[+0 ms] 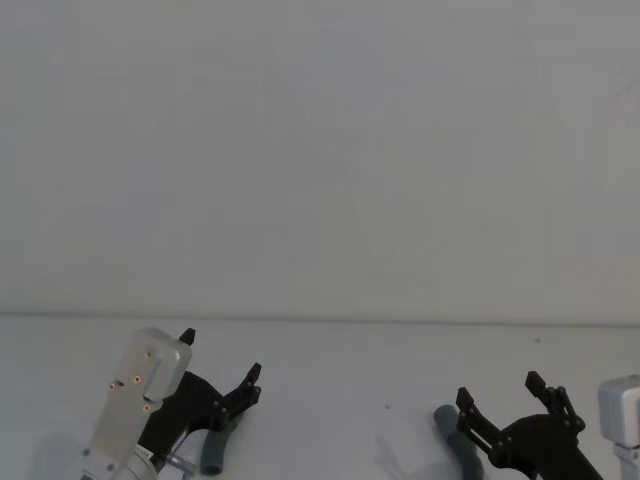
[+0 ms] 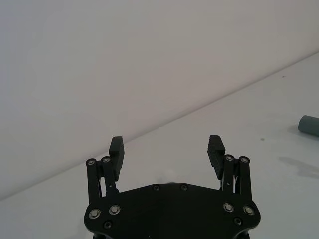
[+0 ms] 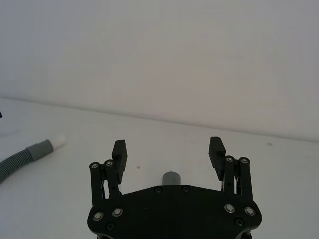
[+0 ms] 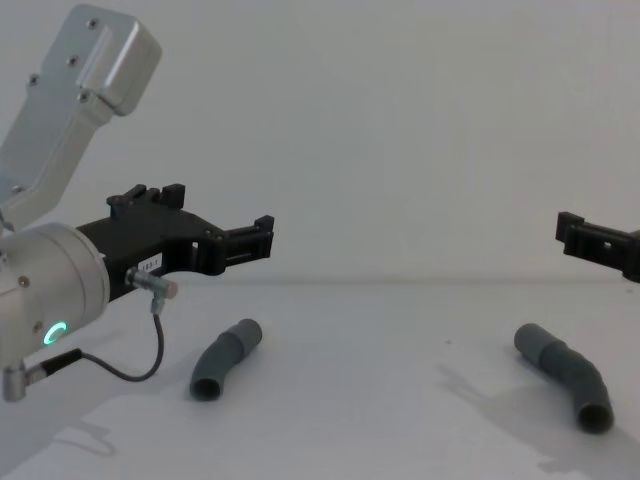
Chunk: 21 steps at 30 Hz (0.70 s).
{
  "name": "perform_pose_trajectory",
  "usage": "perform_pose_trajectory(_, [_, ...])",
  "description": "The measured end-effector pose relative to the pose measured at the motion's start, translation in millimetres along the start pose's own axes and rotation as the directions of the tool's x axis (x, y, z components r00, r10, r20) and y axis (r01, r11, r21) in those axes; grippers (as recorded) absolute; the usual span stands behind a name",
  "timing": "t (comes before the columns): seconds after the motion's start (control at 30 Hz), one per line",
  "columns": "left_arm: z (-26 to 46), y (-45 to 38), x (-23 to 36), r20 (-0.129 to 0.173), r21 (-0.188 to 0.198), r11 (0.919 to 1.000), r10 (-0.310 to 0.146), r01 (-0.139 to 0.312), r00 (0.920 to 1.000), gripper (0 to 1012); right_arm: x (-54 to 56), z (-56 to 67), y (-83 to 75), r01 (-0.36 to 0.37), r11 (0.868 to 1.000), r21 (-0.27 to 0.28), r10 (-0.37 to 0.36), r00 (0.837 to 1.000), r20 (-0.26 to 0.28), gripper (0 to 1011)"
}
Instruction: Use both hands to pick up one end of the pipe from the table, align the ends, and insert them.
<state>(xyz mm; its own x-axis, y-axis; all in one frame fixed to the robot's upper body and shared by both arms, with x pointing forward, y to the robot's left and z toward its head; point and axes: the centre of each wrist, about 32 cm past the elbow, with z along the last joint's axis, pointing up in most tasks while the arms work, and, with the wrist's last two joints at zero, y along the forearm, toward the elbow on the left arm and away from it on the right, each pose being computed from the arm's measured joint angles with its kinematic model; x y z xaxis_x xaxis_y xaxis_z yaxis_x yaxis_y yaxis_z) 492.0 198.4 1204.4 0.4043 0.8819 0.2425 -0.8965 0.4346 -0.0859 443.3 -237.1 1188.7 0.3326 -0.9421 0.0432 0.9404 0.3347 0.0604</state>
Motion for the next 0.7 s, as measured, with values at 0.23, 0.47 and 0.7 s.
perform_pose_trajectory(0.23, [1.1,1.0,1.4,-0.006,0.008,0.9999,-0.015,0.015,0.9999,1001,0.0,0.0,0.0,0.0,1.0,0.0,0.0,1.0,0.0,1000])
perform_pose_trajectory(0.47, [5.8,4.9,2.4,-0.035,0.058,0.9977,-0.033,0.035,0.9988,1001,0.0,0.0,0.0,0.0,1.0,0.0,0.0,1.0,0.0,1000])
perform_pose_trajectory(0.7, [14.7,9.4,0.6,-0.061,0.134,0.99,-0.035,0.043,0.9975,1001,0.0,0.0,0.0,0.0,1.0,0.0,0.0,1.0,0.0,1000])
